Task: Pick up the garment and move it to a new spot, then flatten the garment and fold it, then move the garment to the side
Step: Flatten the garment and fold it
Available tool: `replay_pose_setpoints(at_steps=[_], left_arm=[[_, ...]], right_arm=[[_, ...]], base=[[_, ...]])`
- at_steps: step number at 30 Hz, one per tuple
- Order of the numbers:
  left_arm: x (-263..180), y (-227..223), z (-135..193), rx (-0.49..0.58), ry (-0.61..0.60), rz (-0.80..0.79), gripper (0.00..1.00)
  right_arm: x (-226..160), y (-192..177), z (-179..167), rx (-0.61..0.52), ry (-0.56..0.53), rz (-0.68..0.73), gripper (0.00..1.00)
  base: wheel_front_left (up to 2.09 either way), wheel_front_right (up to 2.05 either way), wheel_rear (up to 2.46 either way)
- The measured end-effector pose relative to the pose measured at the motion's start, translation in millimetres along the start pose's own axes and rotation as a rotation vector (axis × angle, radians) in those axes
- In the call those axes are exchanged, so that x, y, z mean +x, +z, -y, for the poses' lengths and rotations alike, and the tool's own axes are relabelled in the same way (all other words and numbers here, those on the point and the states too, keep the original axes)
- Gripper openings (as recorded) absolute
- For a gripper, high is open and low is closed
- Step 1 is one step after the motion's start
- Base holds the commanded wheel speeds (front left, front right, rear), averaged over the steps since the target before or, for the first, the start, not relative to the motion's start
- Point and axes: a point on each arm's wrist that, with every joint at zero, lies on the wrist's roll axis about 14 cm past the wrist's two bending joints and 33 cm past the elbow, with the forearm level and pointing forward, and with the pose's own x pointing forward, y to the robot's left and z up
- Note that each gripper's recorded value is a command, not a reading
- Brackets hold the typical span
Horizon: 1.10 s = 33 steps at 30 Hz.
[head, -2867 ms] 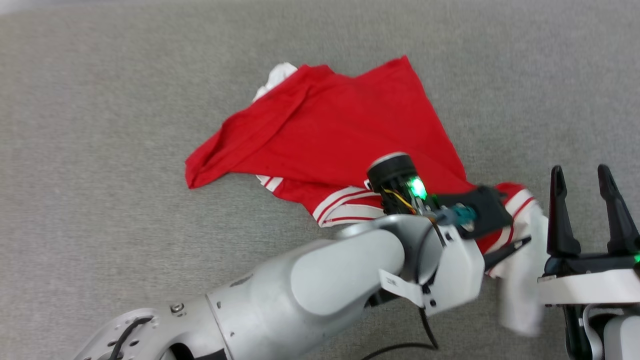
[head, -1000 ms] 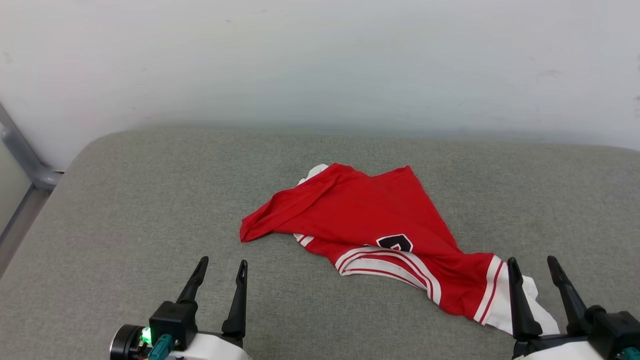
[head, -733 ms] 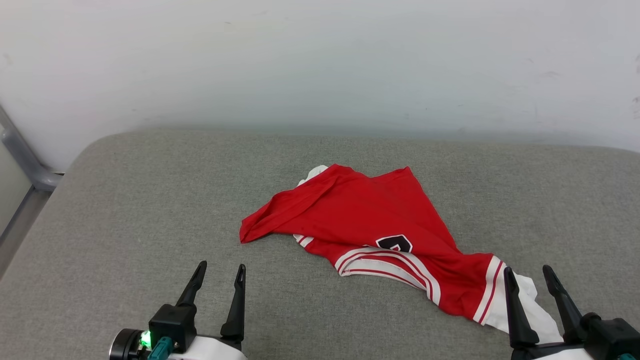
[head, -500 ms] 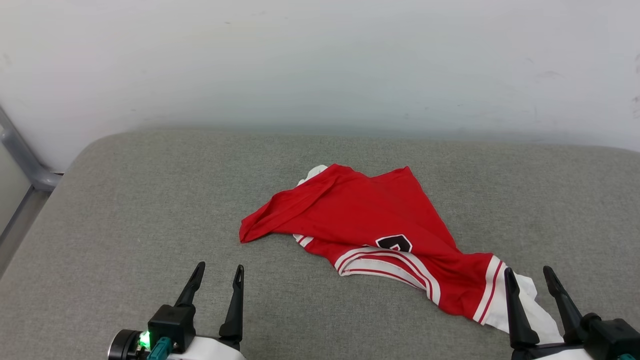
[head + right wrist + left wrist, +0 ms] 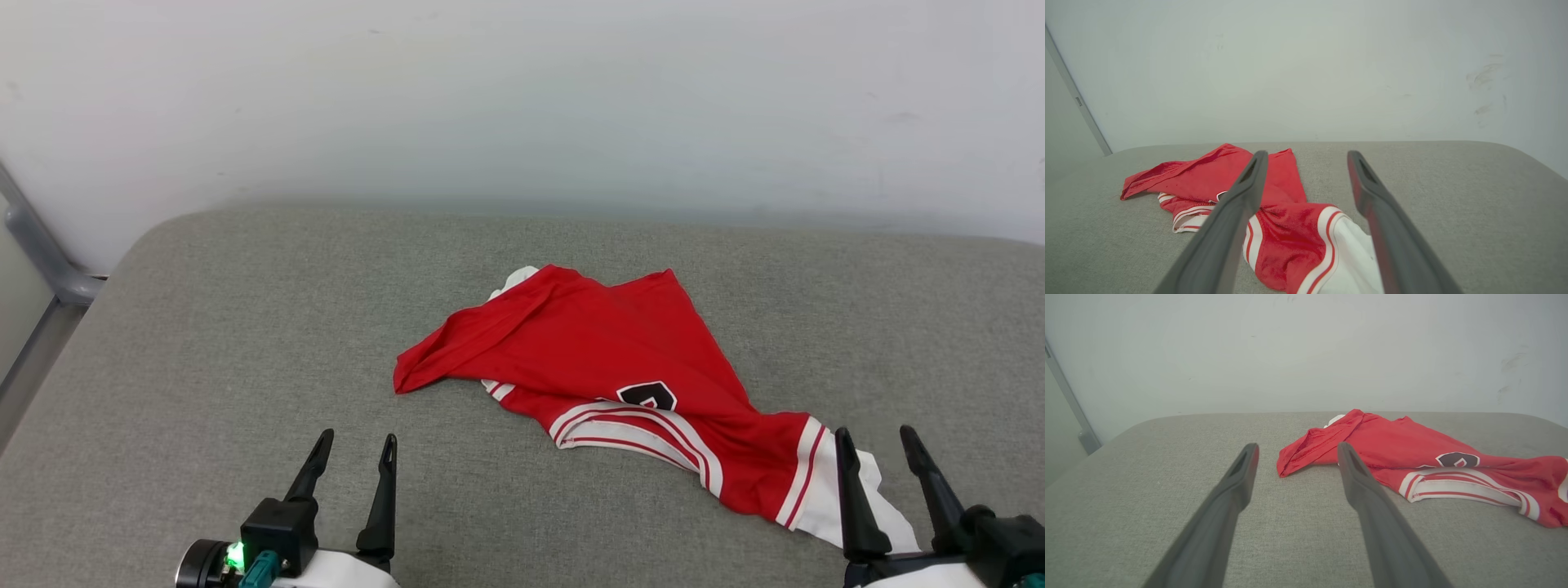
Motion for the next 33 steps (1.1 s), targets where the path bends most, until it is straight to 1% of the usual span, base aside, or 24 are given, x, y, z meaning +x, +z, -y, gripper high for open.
replay_pose_setpoints(at_steps=[4,8,10,16,18,20,22,25,29,33], left_arm=[[0,-2,-2,-0.002,0.006,-0.006,1.0],[2,-4,-4,-0.002,0.012,-0.012,1.0],[5,-3,-5,-0.002,0.016,-0.01,1.0],[23,-1,-9,-0.001,0.023,-0.003,1.0],[29,-2,-11,-0.009,0.034,-0.005,1.0],[35,-4,-14,-0.014,0.043,-0.008,1.0],[41,-5,-16,-0.016,0.051,-0.008,1.0],[48,-7,-20,-0.022,0.068,-0.009,1.0],[57,-8,-25,-0.026,0.085,-0.006,1.0],[67,-10,-28,-0.03,0.097,-0.008,1.0]], right_arm=[[10,12,2,-0.023,0.0,0.04,1.0],[34,41,3,-0.044,0.0,0.135,1.0],[50,57,-2,-0.063,0.018,0.187,1.0],[108,103,-23,-0.149,0.147,0.33,1.0],[129,106,-35,-0.165,0.207,0.339,1.0],[150,99,-49,-0.215,0.288,0.318,1.0],[171,89,-64,-0.229,0.36,0.282,1.0],[200,67,-87,-0.278,0.466,0.162,1.0],[223,16,-113,-0.355,0.593,-0.126,1.0],[229,-32,-126,-0.44,0.689,-0.42,1.0]], base=[[0.0,0.0,0.0],[0.0,0.0,0.0],[0.0,0.0,0.0],[0.0,0.0,0.0],[0.0,0.0,0.0],[0.0,0.0,0.0],[0.0,0.0,0.0],[0.0,0.0,0.0],[0.0,0.0,0.0],[0.0,0.0,0.0]])
